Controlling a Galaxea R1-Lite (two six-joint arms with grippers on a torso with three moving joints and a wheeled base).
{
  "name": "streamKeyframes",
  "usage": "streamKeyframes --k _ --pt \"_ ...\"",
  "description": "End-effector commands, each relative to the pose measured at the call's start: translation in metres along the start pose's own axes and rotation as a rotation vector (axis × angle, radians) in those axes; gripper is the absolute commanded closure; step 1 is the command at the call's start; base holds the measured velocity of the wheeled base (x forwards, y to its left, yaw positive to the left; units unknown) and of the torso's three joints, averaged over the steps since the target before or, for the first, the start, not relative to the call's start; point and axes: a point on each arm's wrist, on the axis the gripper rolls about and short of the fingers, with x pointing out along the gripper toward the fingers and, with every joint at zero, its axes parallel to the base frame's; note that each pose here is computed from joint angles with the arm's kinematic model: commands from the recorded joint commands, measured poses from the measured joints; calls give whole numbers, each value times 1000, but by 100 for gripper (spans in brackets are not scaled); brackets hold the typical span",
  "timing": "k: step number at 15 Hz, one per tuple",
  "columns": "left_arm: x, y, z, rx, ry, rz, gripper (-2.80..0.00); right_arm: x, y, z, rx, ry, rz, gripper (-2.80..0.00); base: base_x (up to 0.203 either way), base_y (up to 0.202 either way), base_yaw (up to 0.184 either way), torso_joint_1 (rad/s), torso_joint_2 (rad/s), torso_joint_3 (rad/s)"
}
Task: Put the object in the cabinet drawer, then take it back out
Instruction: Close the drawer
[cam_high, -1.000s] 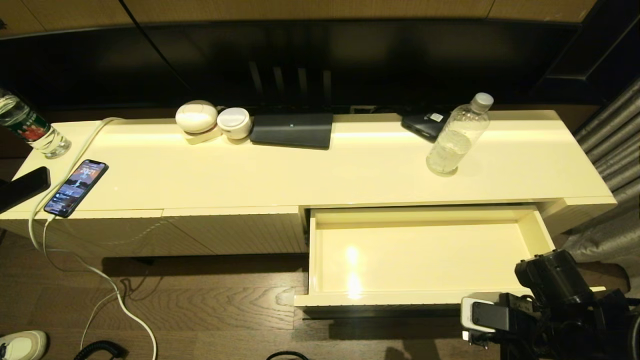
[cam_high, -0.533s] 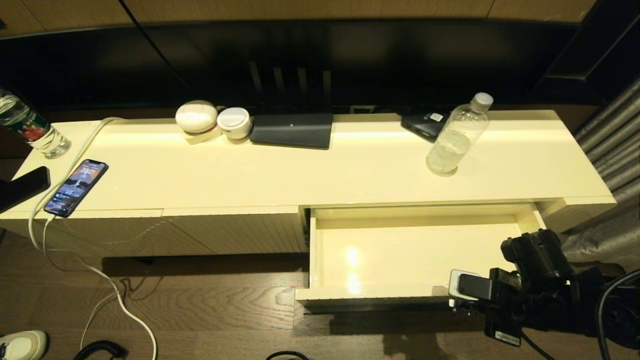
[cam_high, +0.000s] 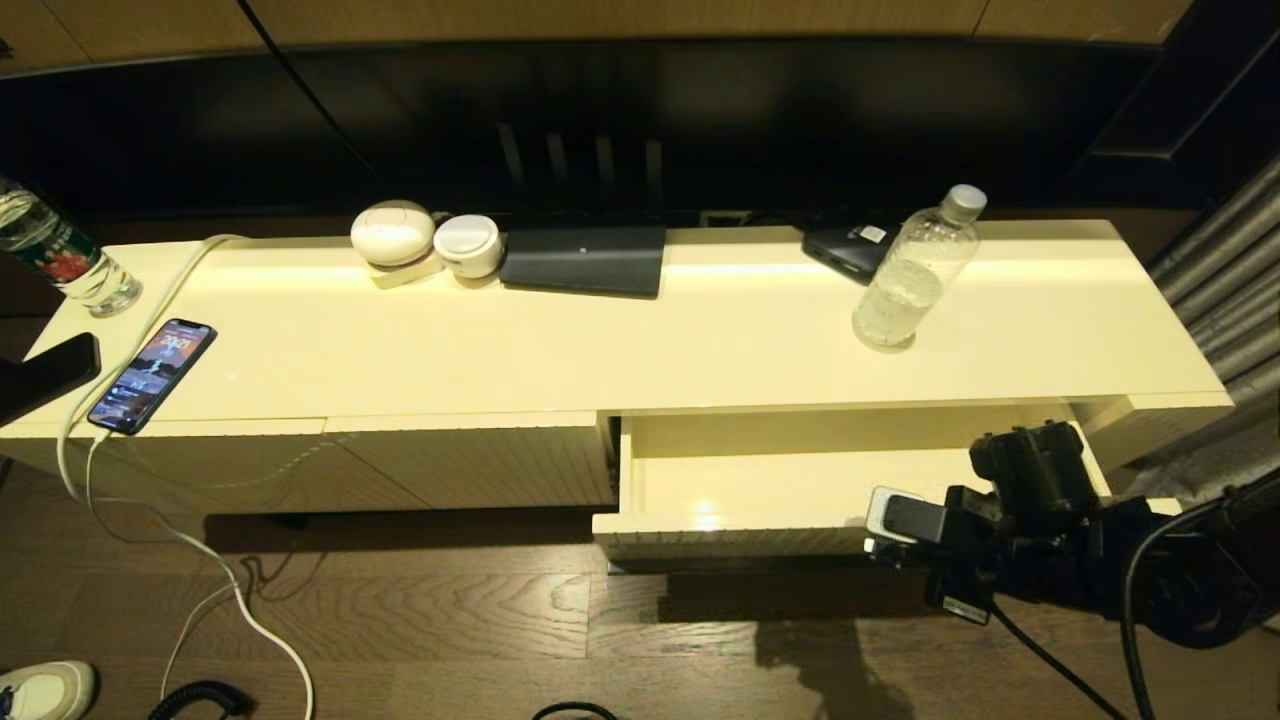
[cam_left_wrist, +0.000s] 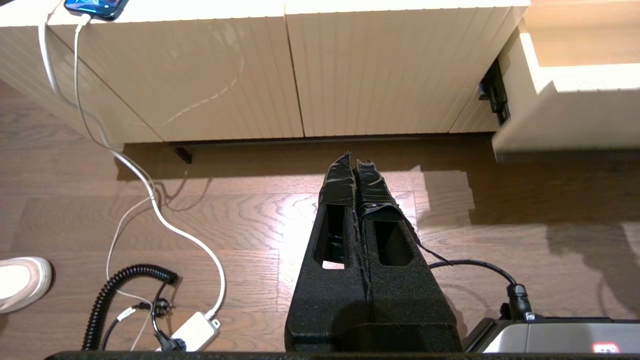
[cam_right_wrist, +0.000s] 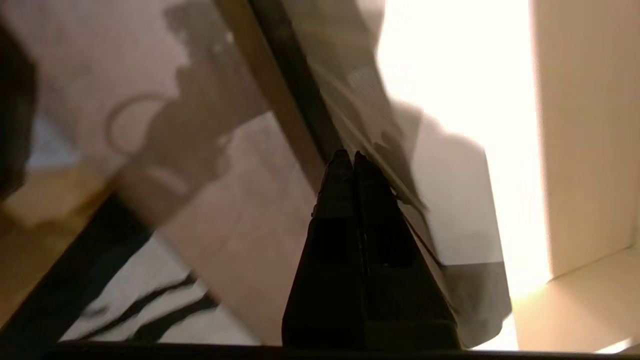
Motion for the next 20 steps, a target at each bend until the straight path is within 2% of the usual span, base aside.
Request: streamKeyframes --k 1,6,16,20 --pt "0 0 0 0 1 -1 0 9 -9 8 -3 -32 -44 0 0 0 0 0 0 0" --pt "0 0 0 0 1 -1 0 27 -30 23 0 -77 -137 0 0 0 0 0 0 0" --pt "0 0 0 0 1 -1 0 53 -65 37 33 -120 -244 0 0 0 0 0 0 0" --pt "0 0 0 0 1 1 0 41 -74 32 46 -114 -272 0 0 0 0 0 0 0"
